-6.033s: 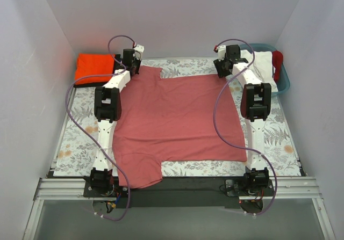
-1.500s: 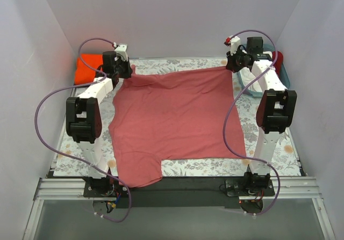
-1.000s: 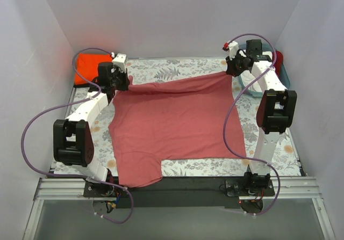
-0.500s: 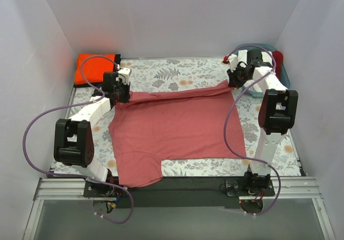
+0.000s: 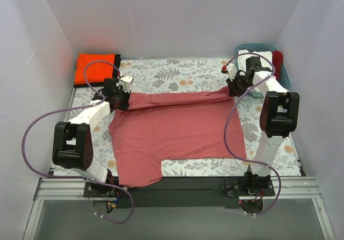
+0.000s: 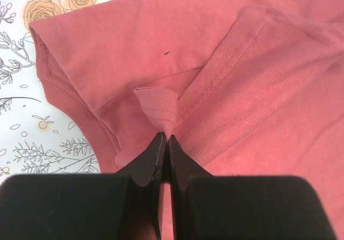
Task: Fold and stack the t-shirts
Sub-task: Fold the tshirt
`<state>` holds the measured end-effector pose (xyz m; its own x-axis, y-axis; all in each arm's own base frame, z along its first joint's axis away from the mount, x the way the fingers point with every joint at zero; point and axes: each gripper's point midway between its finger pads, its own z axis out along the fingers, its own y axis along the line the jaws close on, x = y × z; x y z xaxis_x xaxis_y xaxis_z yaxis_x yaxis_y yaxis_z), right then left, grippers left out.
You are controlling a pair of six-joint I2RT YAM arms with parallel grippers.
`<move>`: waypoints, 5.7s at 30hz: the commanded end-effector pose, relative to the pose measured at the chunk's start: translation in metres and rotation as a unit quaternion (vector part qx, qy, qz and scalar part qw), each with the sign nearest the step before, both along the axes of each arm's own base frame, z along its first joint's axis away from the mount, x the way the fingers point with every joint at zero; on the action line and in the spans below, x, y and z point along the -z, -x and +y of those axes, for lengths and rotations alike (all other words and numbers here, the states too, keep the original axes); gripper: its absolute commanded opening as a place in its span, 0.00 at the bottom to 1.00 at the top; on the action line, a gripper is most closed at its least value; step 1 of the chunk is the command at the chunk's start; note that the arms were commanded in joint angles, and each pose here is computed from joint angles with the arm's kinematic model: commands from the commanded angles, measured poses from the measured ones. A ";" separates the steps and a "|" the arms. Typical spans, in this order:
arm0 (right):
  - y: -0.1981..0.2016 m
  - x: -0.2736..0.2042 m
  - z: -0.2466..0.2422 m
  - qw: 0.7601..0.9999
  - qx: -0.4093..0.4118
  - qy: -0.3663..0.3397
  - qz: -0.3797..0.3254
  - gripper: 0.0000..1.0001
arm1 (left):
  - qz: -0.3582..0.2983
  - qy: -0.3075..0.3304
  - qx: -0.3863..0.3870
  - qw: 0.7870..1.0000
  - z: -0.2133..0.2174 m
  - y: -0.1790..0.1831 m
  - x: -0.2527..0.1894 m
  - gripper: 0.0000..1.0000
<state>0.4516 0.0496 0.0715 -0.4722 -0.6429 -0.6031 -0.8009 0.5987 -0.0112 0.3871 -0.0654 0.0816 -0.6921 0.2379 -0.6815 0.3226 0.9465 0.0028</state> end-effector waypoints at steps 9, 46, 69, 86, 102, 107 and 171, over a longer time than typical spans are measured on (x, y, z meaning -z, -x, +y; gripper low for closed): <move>0.023 -0.035 0.004 1.000 -0.026 -0.003 -0.007 0.66 | 0.008 0.055 0.086 0.995 -0.017 0.015 -0.034 0.31; 0.022 0.018 -0.001 0.982 0.090 0.043 0.160 0.43 | 0.120 0.082 0.081 0.986 -0.021 -0.016 -0.001 0.46; 0.000 0.030 0.002 0.975 0.134 0.016 0.178 0.48 | 0.122 0.085 0.083 0.985 -0.023 -0.015 0.004 0.46; 0.013 0.020 -0.001 0.976 0.124 0.026 0.175 0.01 | 0.124 0.082 0.080 0.986 -0.021 -0.016 0.005 0.46; 0.033 0.007 -0.030 0.973 0.140 0.044 0.178 0.04 | 0.116 0.078 0.082 0.987 -0.020 -0.013 -0.002 0.46; 0.023 0.009 -0.022 0.971 0.150 0.019 0.187 0.35 | 0.118 0.080 0.081 0.986 -0.021 -0.014 0.000 0.46; 0.044 -0.019 -0.024 0.976 0.126 0.035 0.176 0.34 | 0.160 0.135 0.213 0.954 -0.067 0.030 -0.023 0.65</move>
